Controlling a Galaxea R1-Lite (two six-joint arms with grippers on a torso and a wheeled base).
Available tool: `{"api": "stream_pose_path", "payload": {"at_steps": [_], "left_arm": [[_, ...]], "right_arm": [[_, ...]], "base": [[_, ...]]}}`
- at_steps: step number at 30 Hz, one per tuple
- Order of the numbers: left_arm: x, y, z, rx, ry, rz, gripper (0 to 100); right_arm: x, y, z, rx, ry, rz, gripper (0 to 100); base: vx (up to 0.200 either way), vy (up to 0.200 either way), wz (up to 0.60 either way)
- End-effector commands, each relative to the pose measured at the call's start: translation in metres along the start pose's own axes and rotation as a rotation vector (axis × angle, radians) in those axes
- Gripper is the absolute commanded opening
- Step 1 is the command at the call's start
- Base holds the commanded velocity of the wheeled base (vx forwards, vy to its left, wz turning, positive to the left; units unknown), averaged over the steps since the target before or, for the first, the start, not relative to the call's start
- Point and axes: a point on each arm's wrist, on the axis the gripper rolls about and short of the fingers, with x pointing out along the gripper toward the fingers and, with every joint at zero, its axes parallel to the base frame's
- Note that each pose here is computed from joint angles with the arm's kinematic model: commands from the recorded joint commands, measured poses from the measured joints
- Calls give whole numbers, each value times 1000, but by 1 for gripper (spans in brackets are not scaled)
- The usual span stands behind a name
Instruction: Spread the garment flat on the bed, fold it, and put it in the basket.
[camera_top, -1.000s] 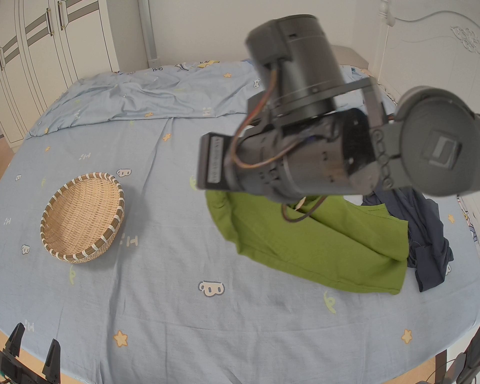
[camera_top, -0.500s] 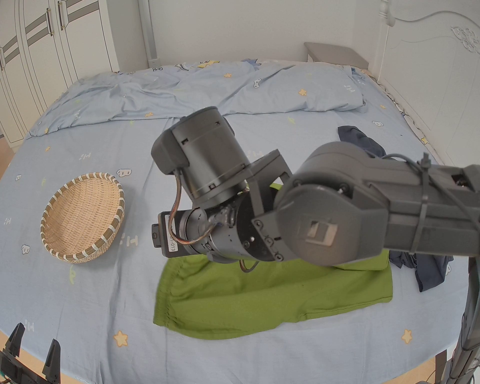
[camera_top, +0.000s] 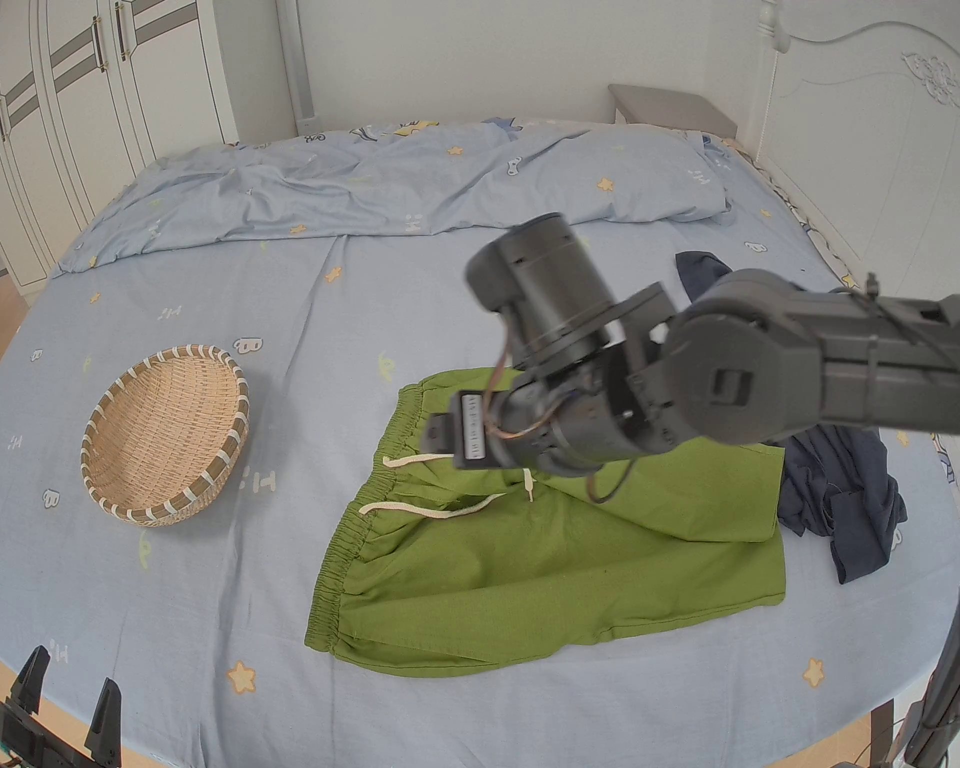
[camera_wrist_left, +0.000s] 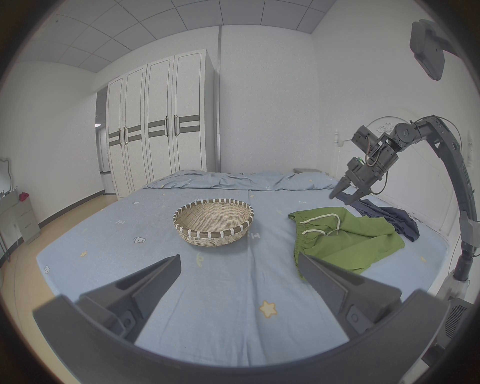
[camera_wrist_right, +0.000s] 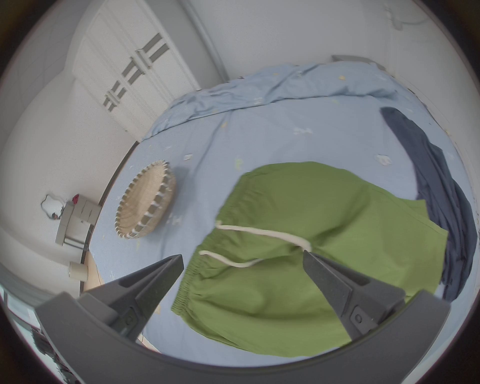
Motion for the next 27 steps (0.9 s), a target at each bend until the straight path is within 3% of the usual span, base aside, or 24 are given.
{"api": "stream_pose_path", "payload": {"at_steps": [1,5,8,12,18,19,20,21,22,23,24,25,27], "left_arm": [[1,0,-5,13,11,-6,100],[1,0,-5,16,11,-6,100],[1,0,-5,24,8,-6,100],[0,0,-4,89,-4,-17,100],[0,-1,-3,92,-12,-26,100],[-3,-1,14,74,-79,-30,100],[-13,0,52,2,-208,-56,100],[-21,2,96,-141,-287,-119,100],[-23,4,128,-279,-294,-190,100],[-21,6,155,-404,-250,-266,100],[-14,7,169,-445,-179,-315,100],[-6,6,176,-451,-91,-356,100],[19,-1,169,-424,172,-444,100]], "right_arm": [[-103,-119,8,231,-80,-23,100],[-149,-163,-28,309,-193,11,100],[-165,-182,-55,325,-249,13,100],[-171,-191,-82,248,-227,-24,100],[-176,-190,-90,232,-227,-11,100],[-175,-190,-89,231,-230,-9,100],[-173,-191,-89,233,-230,-13,100],[-173,-191,-88,235,-235,-15,100],[-172,-192,-88,236,-241,-13,100],[-170,-192,-89,233,-248,-15,100],[-167,-193,-90,230,-250,-17,100],[-164,-195,-90,230,-256,-21,100],[-157,-197,-92,241,-274,-31,100]], "base": [[0,0,0],[0,0,0],[0,0,0],[0,0,0],[0,0,0],[0,0,0],[0,0,0],[0,0,0],[0,0,0],[0,0,0],[0,0,0],[0,0,0],[0,0,0]]}}
